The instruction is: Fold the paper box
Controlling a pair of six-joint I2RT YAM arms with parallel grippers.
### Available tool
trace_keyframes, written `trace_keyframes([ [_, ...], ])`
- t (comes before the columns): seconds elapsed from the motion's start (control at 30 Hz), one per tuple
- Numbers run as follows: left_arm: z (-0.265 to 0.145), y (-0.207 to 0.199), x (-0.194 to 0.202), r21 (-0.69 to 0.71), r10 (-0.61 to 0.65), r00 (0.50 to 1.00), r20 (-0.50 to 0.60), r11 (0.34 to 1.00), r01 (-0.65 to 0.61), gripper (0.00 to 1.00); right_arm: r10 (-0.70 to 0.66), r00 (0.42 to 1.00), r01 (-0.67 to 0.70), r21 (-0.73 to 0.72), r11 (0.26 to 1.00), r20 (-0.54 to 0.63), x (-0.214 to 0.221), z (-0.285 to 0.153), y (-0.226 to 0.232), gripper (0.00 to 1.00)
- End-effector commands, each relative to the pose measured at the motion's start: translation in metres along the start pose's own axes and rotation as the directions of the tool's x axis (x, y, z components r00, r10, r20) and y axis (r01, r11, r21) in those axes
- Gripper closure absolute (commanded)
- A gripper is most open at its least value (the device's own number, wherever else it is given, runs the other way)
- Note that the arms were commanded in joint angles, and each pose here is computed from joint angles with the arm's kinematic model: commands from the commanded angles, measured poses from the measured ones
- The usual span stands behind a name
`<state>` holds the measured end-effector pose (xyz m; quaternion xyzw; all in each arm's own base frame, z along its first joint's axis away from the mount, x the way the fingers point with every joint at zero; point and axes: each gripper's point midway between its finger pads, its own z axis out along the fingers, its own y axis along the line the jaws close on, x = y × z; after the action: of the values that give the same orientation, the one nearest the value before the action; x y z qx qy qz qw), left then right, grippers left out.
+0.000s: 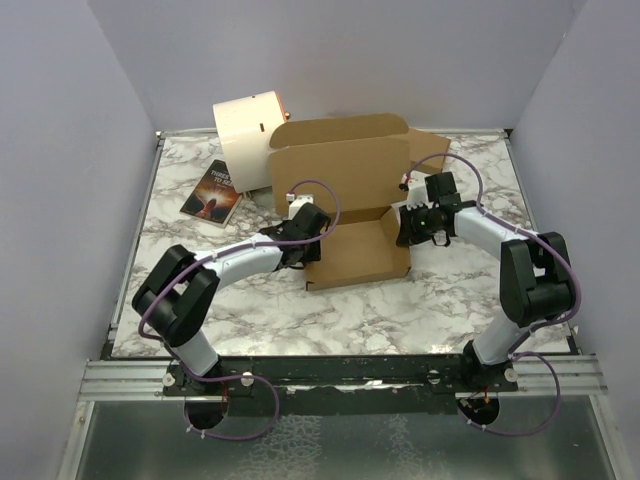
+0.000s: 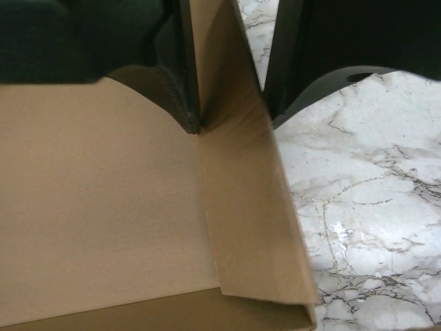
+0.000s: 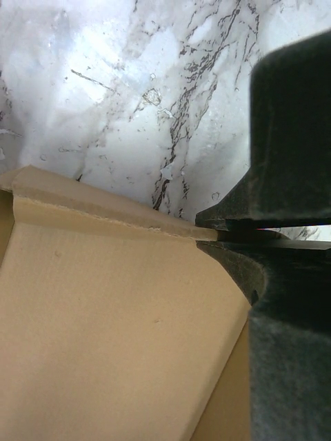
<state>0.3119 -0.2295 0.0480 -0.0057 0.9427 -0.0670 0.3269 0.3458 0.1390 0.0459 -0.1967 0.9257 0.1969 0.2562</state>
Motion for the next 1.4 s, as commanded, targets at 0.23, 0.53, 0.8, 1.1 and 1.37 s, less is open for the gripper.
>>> trace_keyframes([
  [0.23, -0.018, -0.020, -0.005, 0.118, -0.042, 0.999, 0.021, 0.992, 0.040, 0.53, -0.134, 0.990, 0.128, 0.101, 0.987, 0.048, -0.027, -0.006, -0.018, 0.92],
  [0.53, -0.003, -0.011, 0.017, 0.068, -0.012, 0.998, -0.054, 0.998, 0.016, 0.61, -0.202, 0.979, 0.202, 0.134, 0.970, -0.014, -0.018, 0.009, -0.019, 0.84],
  [0.8, 0.000, -0.010, 0.029, 0.071, -0.010, 0.996, -0.083, 0.997, 0.016, 0.68, -0.249, 0.967, 0.254, 0.178, 0.951, -0.051, -0.010, 0.017, -0.022, 0.76],
  [1.1, -0.002, -0.011, 0.028, 0.073, -0.009, 0.997, -0.080, 0.997, 0.015, 0.86, -0.373, 0.920, 0.389, 0.374, 0.842, -0.116, -0.013, 0.014, -0.038, 0.99],
  [1.37, -0.004, -0.013, 0.026, 0.079, -0.010, 0.997, -0.073, 0.997, 0.016, 0.83, -0.369, 0.924, 0.379, 0.333, 0.863, -0.096, -0.017, 0.019, -0.029, 0.63],
])
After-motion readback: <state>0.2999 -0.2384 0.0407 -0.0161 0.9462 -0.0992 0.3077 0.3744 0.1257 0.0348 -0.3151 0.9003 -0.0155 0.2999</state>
